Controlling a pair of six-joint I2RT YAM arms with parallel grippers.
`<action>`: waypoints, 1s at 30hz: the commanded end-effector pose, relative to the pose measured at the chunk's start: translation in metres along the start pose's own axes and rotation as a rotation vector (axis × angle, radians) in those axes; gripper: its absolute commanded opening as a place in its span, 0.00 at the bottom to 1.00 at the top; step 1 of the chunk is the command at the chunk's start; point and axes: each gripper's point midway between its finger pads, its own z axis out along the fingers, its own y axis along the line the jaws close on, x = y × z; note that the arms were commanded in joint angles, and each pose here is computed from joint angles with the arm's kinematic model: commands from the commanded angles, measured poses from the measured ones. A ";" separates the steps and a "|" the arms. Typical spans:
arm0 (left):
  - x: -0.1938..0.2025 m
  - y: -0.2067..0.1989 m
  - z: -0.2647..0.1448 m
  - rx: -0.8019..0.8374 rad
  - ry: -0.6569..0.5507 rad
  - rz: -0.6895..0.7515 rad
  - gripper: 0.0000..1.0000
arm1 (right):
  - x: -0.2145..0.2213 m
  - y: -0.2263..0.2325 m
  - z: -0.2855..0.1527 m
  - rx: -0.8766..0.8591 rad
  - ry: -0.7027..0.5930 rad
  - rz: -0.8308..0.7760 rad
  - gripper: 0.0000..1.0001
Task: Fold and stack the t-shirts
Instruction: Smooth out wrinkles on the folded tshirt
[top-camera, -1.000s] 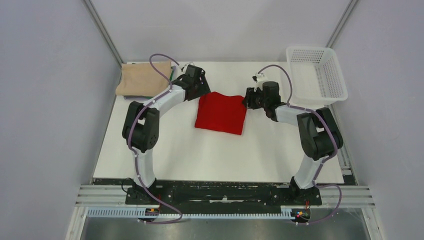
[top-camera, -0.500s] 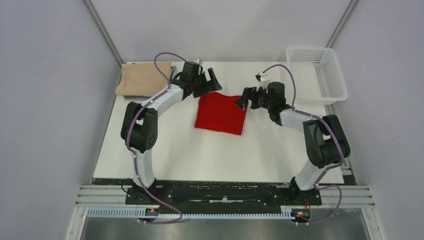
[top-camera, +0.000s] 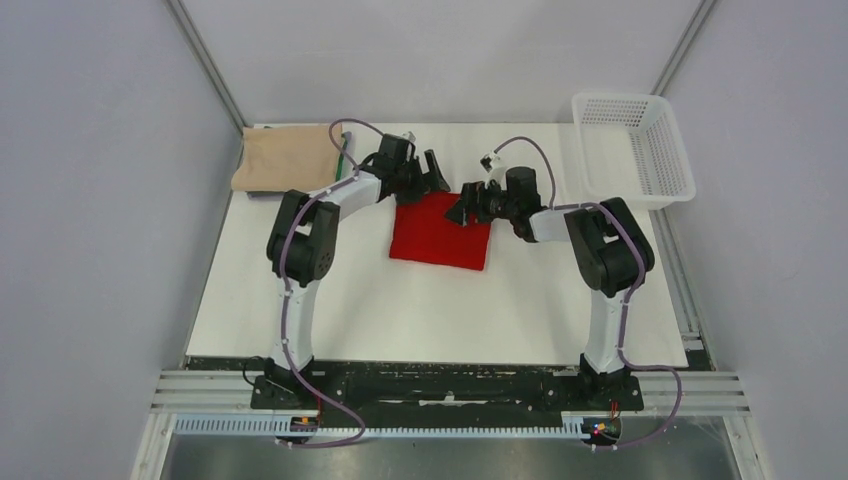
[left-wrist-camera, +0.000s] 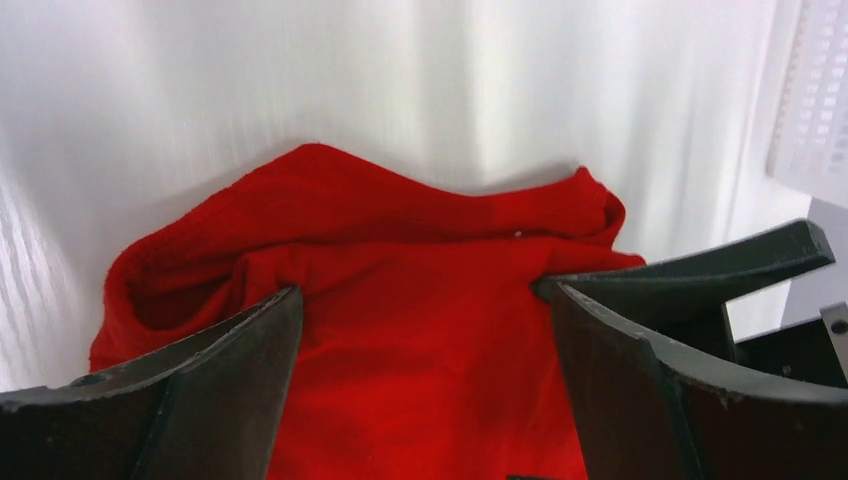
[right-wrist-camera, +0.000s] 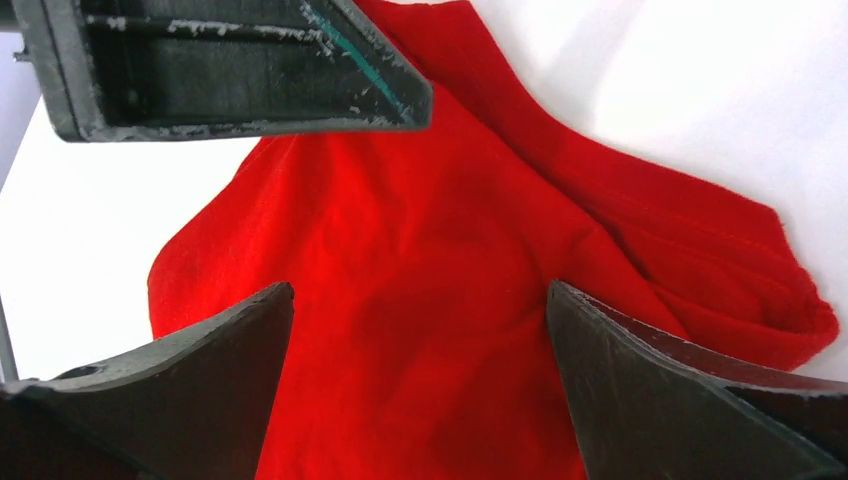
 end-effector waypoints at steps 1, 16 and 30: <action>0.060 0.024 -0.015 -0.029 0.116 -0.048 1.00 | 0.034 0.017 -0.006 -0.008 0.070 -0.004 0.98; 0.167 0.016 -0.142 -0.106 0.056 0.069 1.00 | 0.097 0.088 -0.094 0.126 0.121 -0.117 0.98; 0.187 0.057 -0.206 -0.222 -0.038 0.010 1.00 | 0.041 0.073 -0.209 0.432 -0.302 -0.021 0.98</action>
